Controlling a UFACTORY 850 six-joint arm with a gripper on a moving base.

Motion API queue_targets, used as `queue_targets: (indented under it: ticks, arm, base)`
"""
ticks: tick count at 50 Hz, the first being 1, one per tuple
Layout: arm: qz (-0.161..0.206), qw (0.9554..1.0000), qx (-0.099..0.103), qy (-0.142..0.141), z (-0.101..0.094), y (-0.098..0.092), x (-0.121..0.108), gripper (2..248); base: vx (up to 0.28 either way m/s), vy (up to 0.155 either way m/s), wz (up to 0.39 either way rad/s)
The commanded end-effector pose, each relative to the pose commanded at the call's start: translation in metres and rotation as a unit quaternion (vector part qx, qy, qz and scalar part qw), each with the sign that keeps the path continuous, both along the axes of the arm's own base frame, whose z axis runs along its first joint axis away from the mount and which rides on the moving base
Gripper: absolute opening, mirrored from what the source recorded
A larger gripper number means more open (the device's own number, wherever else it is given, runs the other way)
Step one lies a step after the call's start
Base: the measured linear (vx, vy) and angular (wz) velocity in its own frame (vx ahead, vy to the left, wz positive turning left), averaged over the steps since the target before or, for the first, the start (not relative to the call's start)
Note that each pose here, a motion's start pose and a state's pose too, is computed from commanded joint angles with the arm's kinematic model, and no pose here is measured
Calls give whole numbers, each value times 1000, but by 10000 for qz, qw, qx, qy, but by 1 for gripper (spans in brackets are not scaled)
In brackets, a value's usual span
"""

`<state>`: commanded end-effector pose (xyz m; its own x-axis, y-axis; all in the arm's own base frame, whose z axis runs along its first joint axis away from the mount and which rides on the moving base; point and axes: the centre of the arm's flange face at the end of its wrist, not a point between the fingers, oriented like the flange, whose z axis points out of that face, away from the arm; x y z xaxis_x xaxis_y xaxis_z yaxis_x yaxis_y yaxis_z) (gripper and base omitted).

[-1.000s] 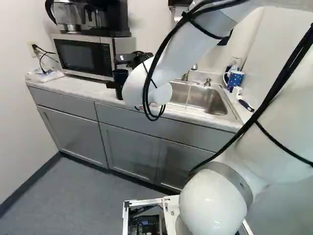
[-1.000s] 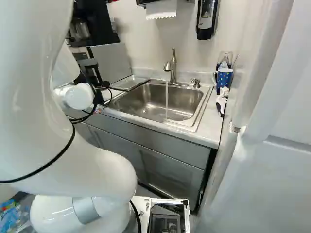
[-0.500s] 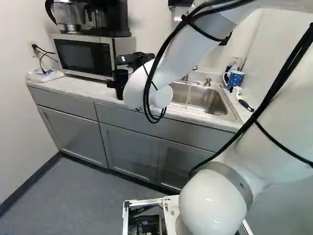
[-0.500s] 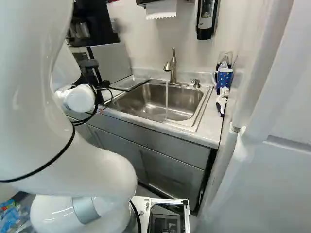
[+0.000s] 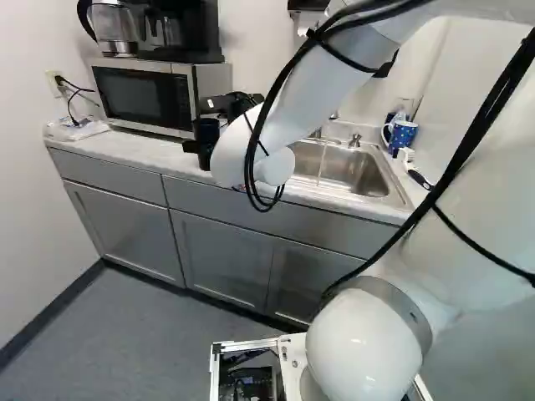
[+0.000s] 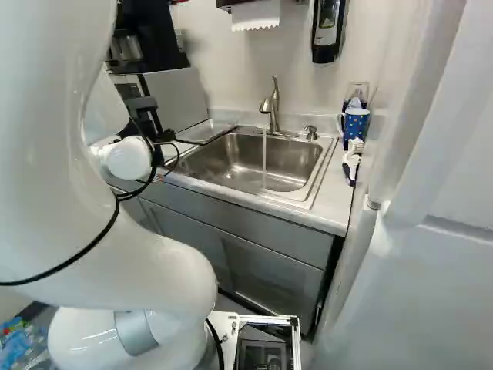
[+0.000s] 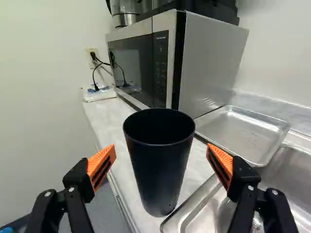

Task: Rinse the cup and place it in the tray

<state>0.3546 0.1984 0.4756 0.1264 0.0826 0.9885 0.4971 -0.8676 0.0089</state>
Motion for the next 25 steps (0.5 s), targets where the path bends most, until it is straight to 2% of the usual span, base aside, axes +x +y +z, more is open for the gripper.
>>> queue_targets:
  ticks: [5,6,10,11,15,16,20,21,25]
  arm:
    - [0,10000,0,0,0,0,0,247]
    - [0,10000,0,0,0,0,0,215]
    - [0,10000,0,0,0,0,0,215]
    - [0,10000,0,0,0,0,0,177]
    - [0,10000,0,0,0,0,0,177]
    - [0,10000,0,0,0,0,0,139]
    - [0,10000,0,0,0,0,0,139]
    - [0,10000,0,0,0,0,0,123]
    - [0,10000,0,0,0,0,0,123]
  base:
    - [0,0,0]
    - [0,0,0]
    - [0,0,0]
    - [0,0,0]
    - [0,0,0]
    - [0,0,0]
    - [0,0,0]
    - [0,0,0]
    - [0,0,0]
